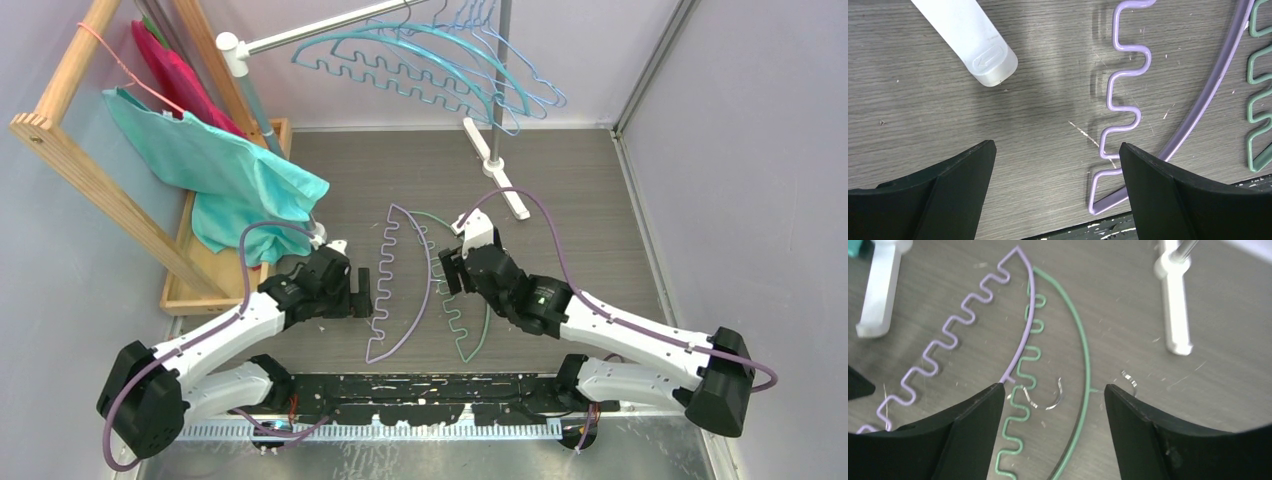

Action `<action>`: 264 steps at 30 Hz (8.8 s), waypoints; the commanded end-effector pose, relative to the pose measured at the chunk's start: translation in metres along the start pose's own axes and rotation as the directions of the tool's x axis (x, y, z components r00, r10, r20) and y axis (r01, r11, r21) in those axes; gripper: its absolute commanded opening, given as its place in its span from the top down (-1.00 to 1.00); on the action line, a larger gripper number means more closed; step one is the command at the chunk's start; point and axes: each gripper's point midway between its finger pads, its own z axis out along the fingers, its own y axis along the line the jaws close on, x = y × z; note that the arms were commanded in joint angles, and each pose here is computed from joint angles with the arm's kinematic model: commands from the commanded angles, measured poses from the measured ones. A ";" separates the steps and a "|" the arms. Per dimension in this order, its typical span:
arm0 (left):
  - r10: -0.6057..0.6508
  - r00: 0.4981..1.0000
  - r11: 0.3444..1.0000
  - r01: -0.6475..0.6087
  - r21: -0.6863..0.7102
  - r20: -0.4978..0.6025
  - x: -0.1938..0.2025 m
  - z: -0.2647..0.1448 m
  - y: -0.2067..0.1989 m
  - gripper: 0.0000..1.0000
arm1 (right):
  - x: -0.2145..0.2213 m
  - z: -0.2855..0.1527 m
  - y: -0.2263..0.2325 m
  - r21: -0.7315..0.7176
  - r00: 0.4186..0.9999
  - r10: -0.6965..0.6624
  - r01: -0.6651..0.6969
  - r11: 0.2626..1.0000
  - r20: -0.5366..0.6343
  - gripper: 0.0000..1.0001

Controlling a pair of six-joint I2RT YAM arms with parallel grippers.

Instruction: Organize the hangers

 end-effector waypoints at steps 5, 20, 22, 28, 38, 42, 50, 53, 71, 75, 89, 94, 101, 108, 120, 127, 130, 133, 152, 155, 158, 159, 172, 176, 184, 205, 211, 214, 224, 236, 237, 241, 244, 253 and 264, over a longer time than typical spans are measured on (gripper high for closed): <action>-0.022 0.999 1.000 0.021 0.011 0.040 -0.011 0.006 -0.005 -0.96 | 0.047 0.022 0.065 -0.168 0.941 0.304 -0.327 0.930 -0.147 -0.19; -0.018 0.999 0.999 0.016 0.031 0.041 -0.010 -0.002 -0.007 -0.96 | 0.099 0.070 0.121 0.003 0.855 0.411 -0.432 0.902 -0.315 0.15; -0.012 0.999 1.000 0.011 0.027 0.042 -0.009 -0.004 -0.005 -0.96 | 0.106 0.069 0.114 0.042 0.852 0.424 -0.433 0.901 -0.307 0.15; -0.008 0.998 1.000 0.007 0.018 0.057 -0.010 -0.006 -0.003 -0.96 | 0.114 0.069 0.103 0.090 0.852 0.434 -0.427 0.900 -0.293 0.11; -0.008 0.999 1.000 0.008 0.008 0.039 -0.003 -0.003 0.002 -0.96 | 0.138 0.084 0.103 0.148 0.853 0.412 -0.384 0.911 -0.321 0.06; -0.006 0.999 1.000 0.006 0.001 0.035 -0.001 -0.003 0.004 -0.96 | 0.148 0.089 0.104 0.167 0.852 0.402 -0.366 0.915 -0.336 0.11; -0.006 0.999 1.000 0.006 -0.005 0.040 -0.001 -0.006 0.006 -0.96 | 0.155 0.093 0.097 0.187 0.871 0.366 -0.320 0.929 -0.328 0.98; -0.010 0.999 1.000 0.010 0.001 0.045 -0.001 -0.006 0.005 -0.96 | 0.143 0.090 0.092 0.180 0.892 0.336 -0.293 0.939 -0.302 0.98; -0.005 1.000 1.000 0.005 0.001 0.021 -0.003 0.009 0.000 -0.96 | 0.038 0.006 0.112 0.001 0.982 0.164 -0.165 0.986 -0.089 0.98; -0.003 1.000 1.000 0.003 -0.002 0.020 -0.002 0.012 0.000 -0.96 | 0.020 -0.011 0.116 -0.066 0.977 0.206 -0.210 0.976 -0.057 0.98; 0.016 1.000 1.000 -0.016 -0.010 0.003 -0.003 0.016 -0.001 -0.96 | -0.025 -0.060 0.144 -0.437 0.961 0.273 -0.229 0.870 0.041 0.98; 0.020 1.000 0.999 -0.020 0.037 0.005 -0.008 -0.003 -0.010 -0.96 | -0.025 -0.047 0.112 -0.268 0.958 0.271 -0.238 0.933 0.094 0.98; 0.014 0.999 0.993 -0.020 0.115 0.047 -0.017 -0.052 -0.021 -0.96 | -0.038 -0.041 0.051 0.052 0.958 0.185 -0.201 0.978 0.221 0.98; -0.010 0.995 0.989 -0.004 0.147 0.098 -0.030 -0.083 -0.026 -0.96 | -0.072 -0.057 0.014 0.212 0.943 0.115 -0.187 0.959 0.312 0.98; -0.057 0.984 0.966 0.011 0.257 0.170 -0.038 -0.106 -0.040 -0.96 | -0.092 -0.057 0.014 0.276 0.940 0.036 -0.137 0.951 0.340 0.98; -0.091 0.966 0.955 0.016 0.295 0.242 -0.059 -0.132 -0.048 -0.96 | -0.081 -0.044 0.032 0.224 0.944 0.058 -0.137 0.965 0.325 0.98; -0.067 0.971 0.968 0.008 0.249 0.229 -0.056 -0.125 -0.041 -0.96 | -0.078 -0.043 0.029 0.253 0.949 0.026 -0.110 0.961 0.314 0.98; -0.021 0.989 0.990 0.000 0.144 0.144 -0.037 -0.111 -0.022 -0.96 | -0.078 -0.044 0.021 0.289 0.952 -0.005 -0.089 0.953 0.307 0.98; 0.059 0.995 0.874 -0.090 0.478 0.080 -0.005 -0.122 -0.070 -0.96 | -0.055 0.007 -0.056 0.356 0.967 0.021 -0.114 0.928 0.253 0.98; 0.046 0.996 0.889 -0.078 0.451 0.082 -0.007 -0.120 -0.066 -0.96 | -0.050 0.010 -0.052 0.341 0.969 0.029 -0.114 0.933 0.245 0.98; 0.034 0.996 0.899 -0.064 0.433 0.078 -0.010 -0.117 -0.065 -0.96 | -0.045 0.013 -0.047 0.320 0.972 0.041 -0.116 0.940 0.231 0.98; 0.031 0.997 0.899 -0.061 0.434 0.075 -0.011 -0.116 -0.066 -0.96 | -0.043 0.015 -0.045 0.311 0.974 0.046 -0.115 0.943 0.222 0.98; 0.018 0.999 0.899 -0.037 0.436 0.047 -0.012 -0.117 -0.069 -0.96 | -0.082 -0.012 0.037 0.262 0.967 -0.110 0.048 0.964 0.229 0.97; 0.023 0.998 0.896 -0.046 0.441 0.057 -0.010 -0.121 -0.068 -0.96 | -0.100 -0.019 0.027 0.329 0.958 -0.136 0.047 0.943 0.253 0.98; 0.026 0.997 0.900 -0.054 0.432 0.071 -0.008 -0.124 -0.063 -0.96 | -0.152 -0.037 0.015 0.430 0.924 -0.253 0.112 0.896 0.286 0.98; 0.041 0.995 0.904 -0.074 0.421 0.087 -0.007 -0.128 -0.058 -0.96 | -0.282 -0.052 0.038 0.516 0.809 -0.416 0.167 0.840 0.415 0.98; 0.033 0.996 0.901 -0.067 0.429 0.085 -0.006 -0.124 -0.060 -0.96 | -0.322 -0.039 0.044 0.523 0.784 -0.418 0.142 0.841 0.459 0.98; 0.033 0.996 0.902 -0.063 0.426 0.078 -0.005 -0.121 -0.060 -0.96 | -0.338 -0.032 0.049 0.534 0.767 -0.436 0.146 0.833 0.471 0.98; 0.042 0.997 0.909 -0.065 0.413 0.066 -0.008 -0.113 -0.061 -0.96 | -0.367 0.005 0.039 0.580 0.723 -0.480 0.134 0.803 0.497 0.98; 0.073 0.997 0.928 -0.075 0.366 0.019 -0.012 -0.094 -0.062 -0.96 | -0.388 0.014 0.032 0.588 0.656 -0.497 0.099 0.802 0.568 0.98; 0.075 0.997 0.928 -0.076 0.364 0.017 -0.012 -0.093 -0.062 -0.96 | -0.389 0.014 0.033 0.589 0.651 -0.501 0.101 0.801 0.570 0.98; 0.075 0.997 0.928 -0.077 0.366 0.019 -0.014 -0.090 -0.064 -0.96 | -0.398 0.011 0.036 0.584 0.631 -0.505 0.099 0.806 0.589 0.98; 0.074 0.997 0.927 -0.076 0.367 0.020 -0.014 -0.090 -0.064 -0.96 | -0.404 0.013 0.038 0.586 0.623 -0.511 0.103 0.804 0.592 0.98; 0.073 0.997 0.930 -0.073 0.361 0.013 -0.011 -0.088 -0.062 -0.96 | -0.380 0.013 0.036 0.566 0.657 -0.486 0.108 0.817 0.576 0.98; 0.060 0.998 0.927 -0.063 0.369 0.020 -0.010 -0.089 -0.062 -0.96 | -0.364 -0.004 0.043 0.559 0.669 -0.486 0.125 0.820 0.563 0.98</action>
